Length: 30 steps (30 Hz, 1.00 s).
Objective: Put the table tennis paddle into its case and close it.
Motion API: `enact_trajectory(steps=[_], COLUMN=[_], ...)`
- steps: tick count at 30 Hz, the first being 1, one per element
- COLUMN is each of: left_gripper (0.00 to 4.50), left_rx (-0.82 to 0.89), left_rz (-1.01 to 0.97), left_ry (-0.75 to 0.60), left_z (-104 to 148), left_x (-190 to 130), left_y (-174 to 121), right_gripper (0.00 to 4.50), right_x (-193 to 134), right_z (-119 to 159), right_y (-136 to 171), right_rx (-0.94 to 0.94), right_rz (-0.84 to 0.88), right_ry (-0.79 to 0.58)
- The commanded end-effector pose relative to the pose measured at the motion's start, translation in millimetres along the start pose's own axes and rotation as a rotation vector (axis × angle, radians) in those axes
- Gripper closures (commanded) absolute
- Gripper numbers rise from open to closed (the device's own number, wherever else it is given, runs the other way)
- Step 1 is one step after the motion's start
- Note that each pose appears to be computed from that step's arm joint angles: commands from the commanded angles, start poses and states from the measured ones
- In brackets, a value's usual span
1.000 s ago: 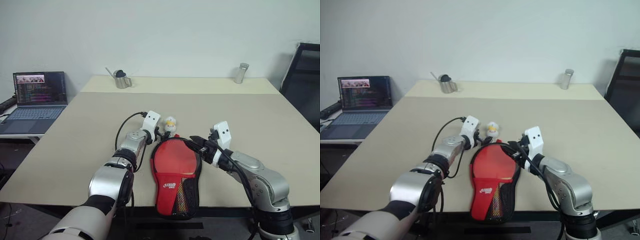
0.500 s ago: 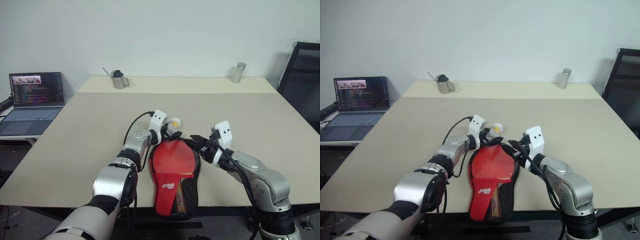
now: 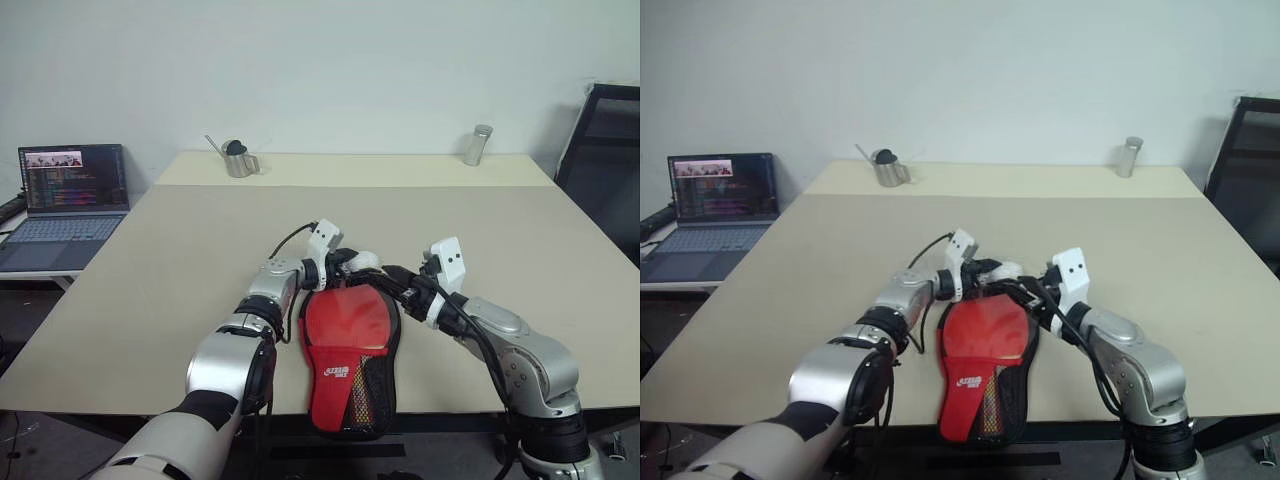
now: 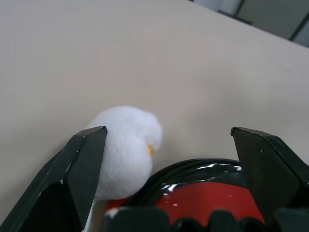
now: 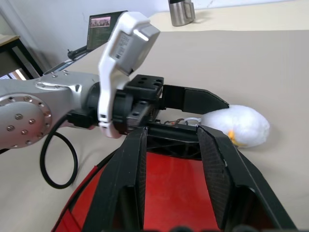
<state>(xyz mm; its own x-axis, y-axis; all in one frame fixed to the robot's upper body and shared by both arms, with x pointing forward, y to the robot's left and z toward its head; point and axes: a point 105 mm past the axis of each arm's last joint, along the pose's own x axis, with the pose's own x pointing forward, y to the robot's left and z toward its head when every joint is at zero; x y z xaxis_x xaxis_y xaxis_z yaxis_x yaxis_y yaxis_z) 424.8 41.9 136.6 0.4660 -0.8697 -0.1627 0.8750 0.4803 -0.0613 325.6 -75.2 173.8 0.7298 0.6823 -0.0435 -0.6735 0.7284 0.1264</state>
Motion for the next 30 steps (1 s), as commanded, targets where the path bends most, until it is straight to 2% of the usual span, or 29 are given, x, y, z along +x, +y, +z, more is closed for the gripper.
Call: enact_trajectory(steps=[1,8,9,11,16,24,30], left_gripper=[0.00,0.00,0.00,0.00,0.00,0.00,0.00], left_rx=[0.076,0.237,0.242,0.248,0.248,0.197,0.190], left_rz=[-0.005,0.052,0.053,0.048,0.054,0.068,-0.025], left_ry=[-0.053,-0.024,-0.032,-0.044,-0.050,-0.072,-0.032], left_z=[27,37,40,43,40,33,17], left_x=[-9,-38,-42,-47,-64,-77,-87], left_y=[6,24,26,27,32,33,13], right_gripper=[2.73,2.73,2.34,1.87,0.06,0.02,0.02], right_x=[0,-6,-7,-8,-10,-7,-9], right_z=[16,26,27,29,29,31,39], right_y=[2,-4,-4,-4,-3,-7,-20], right_rx=[-0.044,-0.037,-0.039,-0.047,-0.074,-0.108,-0.151], right_rz=[0.018,0.047,0.058,0.077,0.119,0.104,0.097], right_ry=[-0.050,-0.061,-0.058,-0.049,-0.023,-0.011,0.016])
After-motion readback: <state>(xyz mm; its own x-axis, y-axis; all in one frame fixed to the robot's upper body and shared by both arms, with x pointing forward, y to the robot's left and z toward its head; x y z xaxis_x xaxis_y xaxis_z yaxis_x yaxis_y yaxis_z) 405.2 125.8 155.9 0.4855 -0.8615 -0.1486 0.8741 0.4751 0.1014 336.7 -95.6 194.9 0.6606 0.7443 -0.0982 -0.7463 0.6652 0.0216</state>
